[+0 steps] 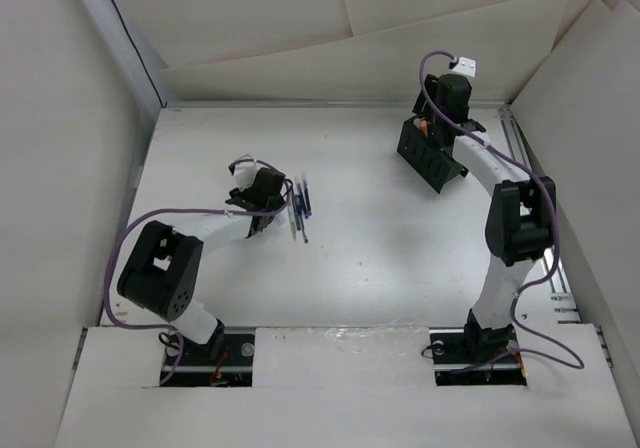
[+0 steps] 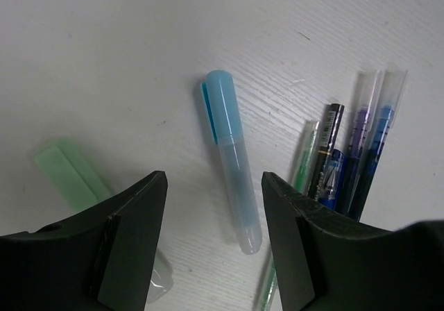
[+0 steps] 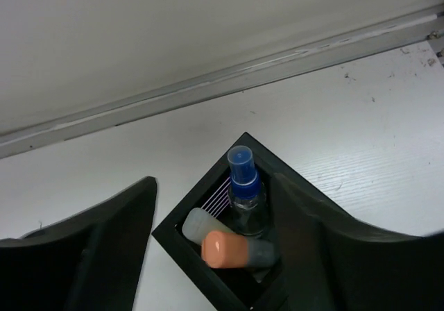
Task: Sort the stationery into containers
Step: Place the stationery in the storage box, then pick up the stationery from the center of the board.
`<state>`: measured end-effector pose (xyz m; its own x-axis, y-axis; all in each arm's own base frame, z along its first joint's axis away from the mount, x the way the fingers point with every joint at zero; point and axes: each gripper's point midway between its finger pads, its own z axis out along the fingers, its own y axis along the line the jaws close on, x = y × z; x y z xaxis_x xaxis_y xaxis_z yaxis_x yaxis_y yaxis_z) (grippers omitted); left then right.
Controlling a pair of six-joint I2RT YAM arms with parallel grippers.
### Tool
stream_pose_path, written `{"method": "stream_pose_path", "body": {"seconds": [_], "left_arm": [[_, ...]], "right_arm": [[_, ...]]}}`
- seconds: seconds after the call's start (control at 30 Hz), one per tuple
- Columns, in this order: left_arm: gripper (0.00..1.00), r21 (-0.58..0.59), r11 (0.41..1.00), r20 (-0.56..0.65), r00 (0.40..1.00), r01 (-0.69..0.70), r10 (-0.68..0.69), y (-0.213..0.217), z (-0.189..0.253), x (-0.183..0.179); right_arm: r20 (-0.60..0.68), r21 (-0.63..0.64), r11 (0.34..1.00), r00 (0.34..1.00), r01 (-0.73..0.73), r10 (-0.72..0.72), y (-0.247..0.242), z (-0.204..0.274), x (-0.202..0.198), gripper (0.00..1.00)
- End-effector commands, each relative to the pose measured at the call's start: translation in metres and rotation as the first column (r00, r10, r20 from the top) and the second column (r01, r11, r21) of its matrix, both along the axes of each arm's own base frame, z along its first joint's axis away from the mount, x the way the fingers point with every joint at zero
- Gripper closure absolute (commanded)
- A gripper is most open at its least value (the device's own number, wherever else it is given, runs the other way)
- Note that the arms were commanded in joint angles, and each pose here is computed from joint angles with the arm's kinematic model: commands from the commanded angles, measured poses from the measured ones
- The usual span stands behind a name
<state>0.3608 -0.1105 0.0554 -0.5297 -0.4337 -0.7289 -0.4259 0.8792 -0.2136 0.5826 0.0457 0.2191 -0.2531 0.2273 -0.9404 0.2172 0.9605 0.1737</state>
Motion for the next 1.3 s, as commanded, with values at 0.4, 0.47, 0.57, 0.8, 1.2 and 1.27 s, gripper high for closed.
{"method": "stream_pose_path", "body": {"seconds": [0.4, 0.47, 0.57, 0.8, 1.2, 1.27], "left_arm": [[0.56, -0.034, 0.999, -0.005, 1.0, 0.01, -0.01, -0.022, -0.008, 0.02], [0.56, -0.041, 0.999, -0.003, 1.0, 0.013, -0.013, -0.028, -0.008, 0.021], [0.62, -0.035, 0.999, 0.0, 1.0, 0.016, -0.016, -0.032, -0.008, 0.025], [1.0, -0.027, 0.999, -0.041, 0.999, 0.024, -0.025, -0.037, -0.024, 0.022], [1.0, -0.147, 0.977, 0.16, 0.979, 0.152, -0.129, -0.043, 0.053, 0.001], [1.0, -0.186, 0.936, 0.23, 0.94, 0.299, -0.254, -0.061, 0.064, -0.008]], "right_arm": [[0.19, 0.147, 0.978, 0.975, -0.146, 0.116, 0.031, 0.096, -0.079, 0.23], [0.185, 0.16, 0.967, 0.968, -0.198, 0.167, 0.052, 0.093, -0.089, 0.23], [0.168, 0.177, 0.95, 0.959, -0.258, 0.229, 0.067, 0.084, -0.099, 0.23], [0.144, 0.213, 0.895, 0.919, -0.391, 0.367, 0.109, 0.069, -0.129, 0.23], [0.05, 0.367, 0.571, 0.628, -0.734, 0.777, 0.214, 0.013, -0.176, 0.15], [0.06, 0.414, 0.48, 0.549, -0.773, 0.833, 0.232, 0.01, -0.189, 0.13]]}}
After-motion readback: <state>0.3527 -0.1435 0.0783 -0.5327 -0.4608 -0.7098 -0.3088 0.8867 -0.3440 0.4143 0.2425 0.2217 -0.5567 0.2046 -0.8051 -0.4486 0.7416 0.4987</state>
